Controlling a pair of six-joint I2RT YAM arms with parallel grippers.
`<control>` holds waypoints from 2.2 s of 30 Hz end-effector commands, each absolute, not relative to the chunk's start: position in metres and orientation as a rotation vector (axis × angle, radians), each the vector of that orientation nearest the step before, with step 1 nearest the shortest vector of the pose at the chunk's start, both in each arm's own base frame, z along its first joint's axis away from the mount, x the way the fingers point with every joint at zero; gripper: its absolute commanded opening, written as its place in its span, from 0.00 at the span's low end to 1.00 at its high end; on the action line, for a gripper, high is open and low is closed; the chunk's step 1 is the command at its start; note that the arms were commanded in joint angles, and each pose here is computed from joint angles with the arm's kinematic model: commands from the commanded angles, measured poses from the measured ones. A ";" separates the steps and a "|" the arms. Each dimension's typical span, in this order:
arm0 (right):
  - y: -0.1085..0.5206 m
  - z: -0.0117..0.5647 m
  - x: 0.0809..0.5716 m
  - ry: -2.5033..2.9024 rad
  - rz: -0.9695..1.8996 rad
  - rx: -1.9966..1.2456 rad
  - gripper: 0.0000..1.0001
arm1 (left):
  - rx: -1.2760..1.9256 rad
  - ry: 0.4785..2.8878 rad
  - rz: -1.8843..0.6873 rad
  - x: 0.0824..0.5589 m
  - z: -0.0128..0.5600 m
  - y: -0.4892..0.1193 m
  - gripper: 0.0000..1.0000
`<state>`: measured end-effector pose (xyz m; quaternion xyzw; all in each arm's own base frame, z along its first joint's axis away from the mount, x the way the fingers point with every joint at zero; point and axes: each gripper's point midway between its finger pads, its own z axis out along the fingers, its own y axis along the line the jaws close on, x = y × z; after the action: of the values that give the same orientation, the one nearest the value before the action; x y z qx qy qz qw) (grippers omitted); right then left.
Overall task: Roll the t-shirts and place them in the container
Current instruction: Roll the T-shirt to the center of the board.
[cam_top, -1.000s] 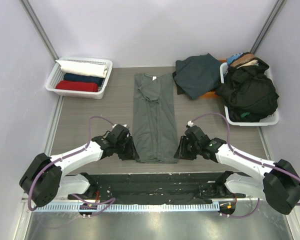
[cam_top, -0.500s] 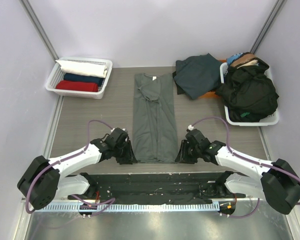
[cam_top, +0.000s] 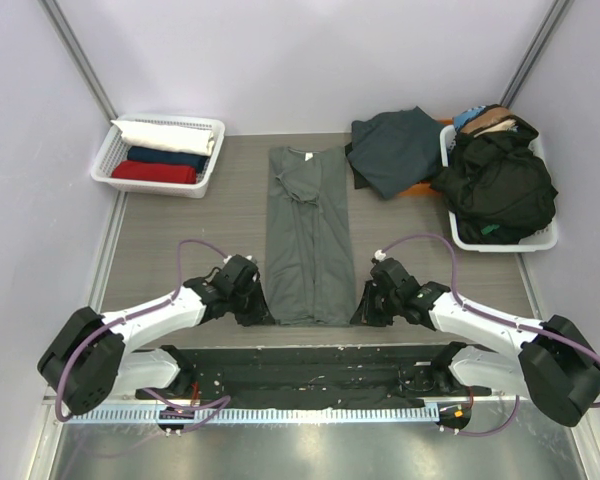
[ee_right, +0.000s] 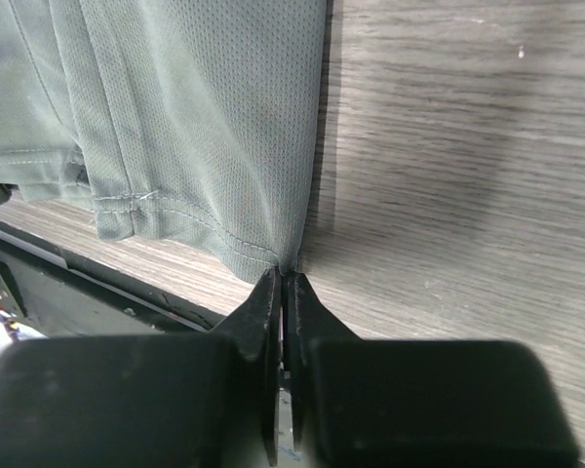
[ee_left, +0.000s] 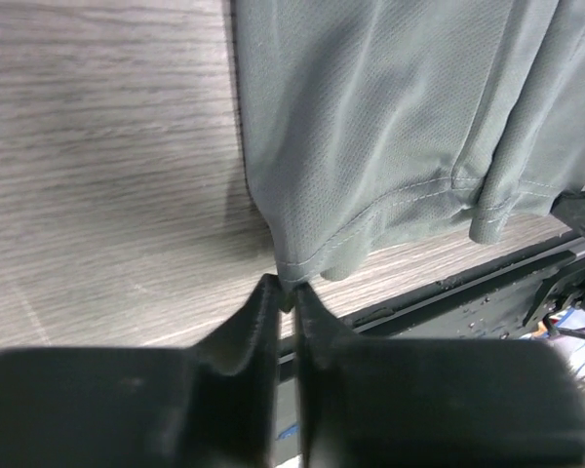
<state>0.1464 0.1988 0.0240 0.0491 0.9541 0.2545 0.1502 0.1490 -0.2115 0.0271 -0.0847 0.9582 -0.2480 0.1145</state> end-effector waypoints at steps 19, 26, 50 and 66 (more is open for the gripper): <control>0.206 0.062 0.176 2.657 0.767 0.114 0.01 | -0.249 2.727 -0.926 0.166 0.060 -0.235 0.00; 0.200 0.066 0.190 2.648 0.772 0.127 0.01 | -0.293 2.706 -0.982 0.178 0.065 -0.234 0.00; 0.190 0.080 0.247 2.646 0.742 0.108 0.01 | -0.464 2.623 -1.146 0.221 0.072 -0.226 0.00; 0.186 0.074 0.276 2.666 0.712 0.131 0.01 | -0.541 2.613 -1.112 0.256 0.068 -0.213 0.00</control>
<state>0.2590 0.1817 0.0606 0.0593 0.9534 0.2447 0.1663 0.2379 -0.2093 0.0546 -0.2004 0.9031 -0.3640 0.1084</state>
